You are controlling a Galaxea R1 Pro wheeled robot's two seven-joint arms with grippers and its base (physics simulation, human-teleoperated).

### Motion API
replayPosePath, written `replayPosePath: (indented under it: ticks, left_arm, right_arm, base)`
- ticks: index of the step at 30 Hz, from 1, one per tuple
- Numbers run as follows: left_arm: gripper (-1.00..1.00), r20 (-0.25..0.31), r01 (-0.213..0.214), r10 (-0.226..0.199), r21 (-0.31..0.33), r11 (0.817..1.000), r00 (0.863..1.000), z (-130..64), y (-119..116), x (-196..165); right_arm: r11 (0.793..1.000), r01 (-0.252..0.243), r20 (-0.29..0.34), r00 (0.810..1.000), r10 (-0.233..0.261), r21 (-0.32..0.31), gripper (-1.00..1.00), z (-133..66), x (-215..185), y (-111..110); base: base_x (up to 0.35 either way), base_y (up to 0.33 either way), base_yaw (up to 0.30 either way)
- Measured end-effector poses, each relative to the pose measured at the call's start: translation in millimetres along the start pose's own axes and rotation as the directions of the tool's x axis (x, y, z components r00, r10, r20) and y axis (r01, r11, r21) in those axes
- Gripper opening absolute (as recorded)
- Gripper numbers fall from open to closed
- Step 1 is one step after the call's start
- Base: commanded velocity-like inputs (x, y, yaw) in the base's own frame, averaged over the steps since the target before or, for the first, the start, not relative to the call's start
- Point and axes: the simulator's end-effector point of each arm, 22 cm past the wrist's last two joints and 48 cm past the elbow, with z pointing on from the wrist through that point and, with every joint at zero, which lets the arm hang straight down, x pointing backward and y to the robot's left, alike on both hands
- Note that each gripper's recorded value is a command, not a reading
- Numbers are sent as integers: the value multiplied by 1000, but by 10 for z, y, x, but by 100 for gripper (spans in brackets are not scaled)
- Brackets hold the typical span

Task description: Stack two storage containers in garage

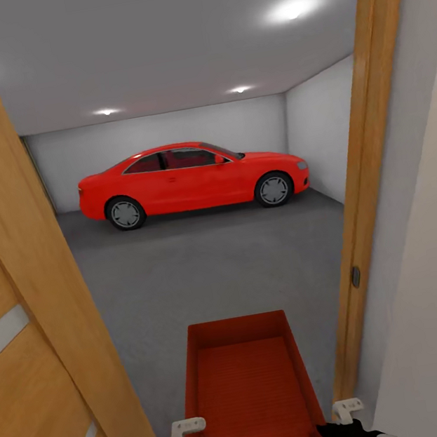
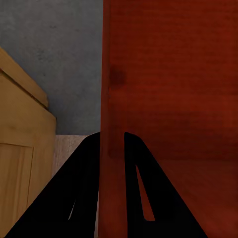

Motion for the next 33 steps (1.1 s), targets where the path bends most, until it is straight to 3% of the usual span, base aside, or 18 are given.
replayPosePath:
  ticks: [8, 23, 33]
  left_arm:
    - [-100, 0, 0, 0, 0, 1000, 1000, -1, 2, -2]
    - [-100, 1, 0, 0, 0, 1000, 1000, -4, -3, -1]
    - [-100, 0, 0, 0, 0, 1000, 1000, -1, -6, 5]
  right_arm:
    - [1000, -1, 0, 1000, 1, 0, -100, 0, 0, 3]
    - [1000, 0, 1, 1000, 0, 0, -100, -4, -1, -2]
    - [1000, 1, 0, 1000, -1, 0, -100, -3, 2, -5]
  base:
    - [22, 0, 0]
    - [297, 0, 0]
    - [75, 0, 0]
